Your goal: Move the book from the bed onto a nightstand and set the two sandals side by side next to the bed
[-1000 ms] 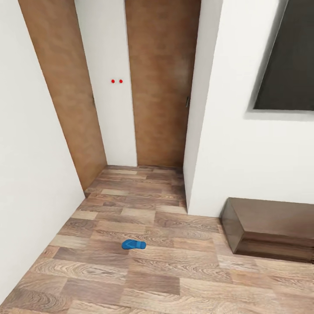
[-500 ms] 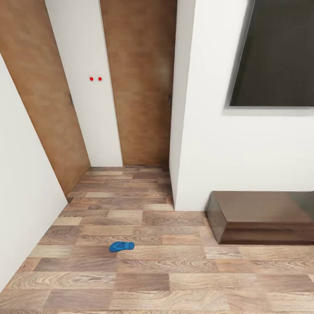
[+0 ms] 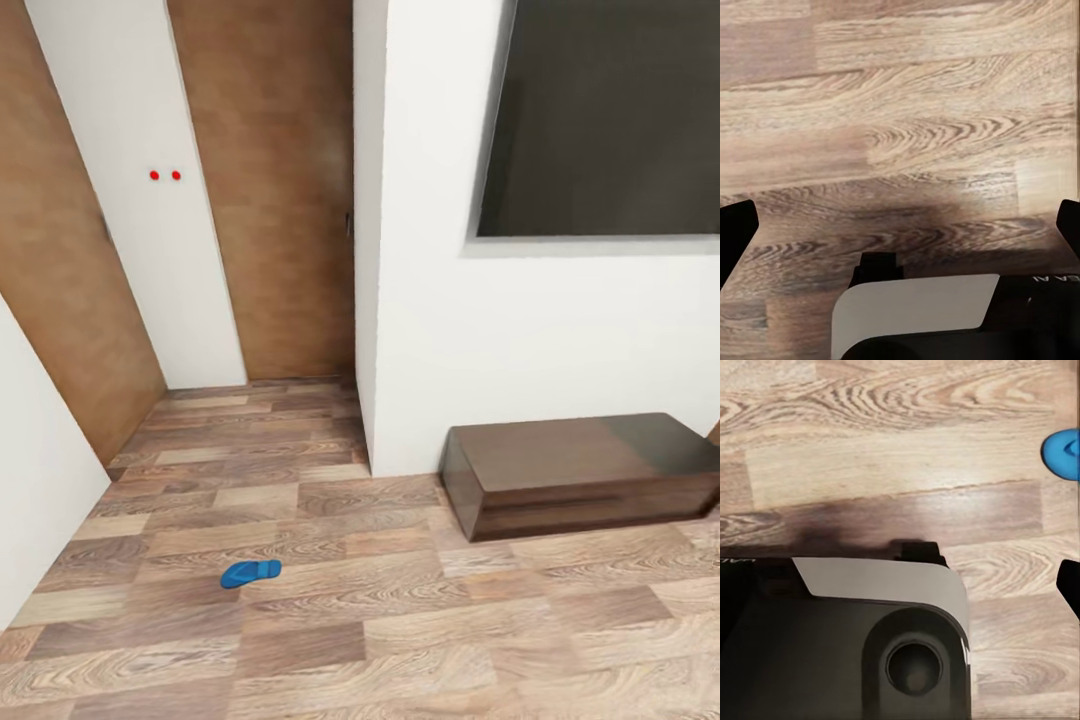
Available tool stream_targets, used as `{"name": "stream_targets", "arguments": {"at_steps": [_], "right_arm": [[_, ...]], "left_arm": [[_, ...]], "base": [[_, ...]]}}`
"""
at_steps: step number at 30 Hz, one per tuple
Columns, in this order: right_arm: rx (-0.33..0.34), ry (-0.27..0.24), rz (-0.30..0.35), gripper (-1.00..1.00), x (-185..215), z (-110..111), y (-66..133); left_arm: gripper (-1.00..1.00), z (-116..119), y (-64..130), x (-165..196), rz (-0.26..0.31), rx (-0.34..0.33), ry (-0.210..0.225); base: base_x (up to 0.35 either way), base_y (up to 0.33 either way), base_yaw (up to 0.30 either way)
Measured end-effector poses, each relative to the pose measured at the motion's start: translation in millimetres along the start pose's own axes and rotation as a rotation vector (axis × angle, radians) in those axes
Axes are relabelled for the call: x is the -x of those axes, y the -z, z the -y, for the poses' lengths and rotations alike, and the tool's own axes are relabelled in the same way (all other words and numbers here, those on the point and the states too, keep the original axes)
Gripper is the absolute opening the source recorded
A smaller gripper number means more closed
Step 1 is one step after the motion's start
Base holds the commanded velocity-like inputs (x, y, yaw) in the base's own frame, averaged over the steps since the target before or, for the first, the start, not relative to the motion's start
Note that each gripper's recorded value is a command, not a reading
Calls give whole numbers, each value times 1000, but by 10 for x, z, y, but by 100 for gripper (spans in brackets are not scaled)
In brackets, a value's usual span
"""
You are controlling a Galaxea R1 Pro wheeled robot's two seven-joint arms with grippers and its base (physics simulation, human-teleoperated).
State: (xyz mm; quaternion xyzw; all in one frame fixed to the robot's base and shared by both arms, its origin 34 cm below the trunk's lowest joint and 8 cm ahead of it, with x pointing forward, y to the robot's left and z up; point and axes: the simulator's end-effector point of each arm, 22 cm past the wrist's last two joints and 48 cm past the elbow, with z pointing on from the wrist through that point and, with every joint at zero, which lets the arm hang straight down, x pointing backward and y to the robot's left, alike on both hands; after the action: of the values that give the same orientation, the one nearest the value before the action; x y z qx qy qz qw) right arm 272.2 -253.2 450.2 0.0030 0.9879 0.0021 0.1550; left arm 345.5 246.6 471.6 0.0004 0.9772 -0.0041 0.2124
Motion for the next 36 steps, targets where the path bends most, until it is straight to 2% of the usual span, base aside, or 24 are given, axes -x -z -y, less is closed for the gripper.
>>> {"name": "stream_targets", "arguments": {"at_steps": [36], "right_arm": [[1,-1,-27,100,-106,-8,-2]], "left_arm": [[100,0,-9,-109,-27,0,0]], "base": [[0,0,-230]]}}
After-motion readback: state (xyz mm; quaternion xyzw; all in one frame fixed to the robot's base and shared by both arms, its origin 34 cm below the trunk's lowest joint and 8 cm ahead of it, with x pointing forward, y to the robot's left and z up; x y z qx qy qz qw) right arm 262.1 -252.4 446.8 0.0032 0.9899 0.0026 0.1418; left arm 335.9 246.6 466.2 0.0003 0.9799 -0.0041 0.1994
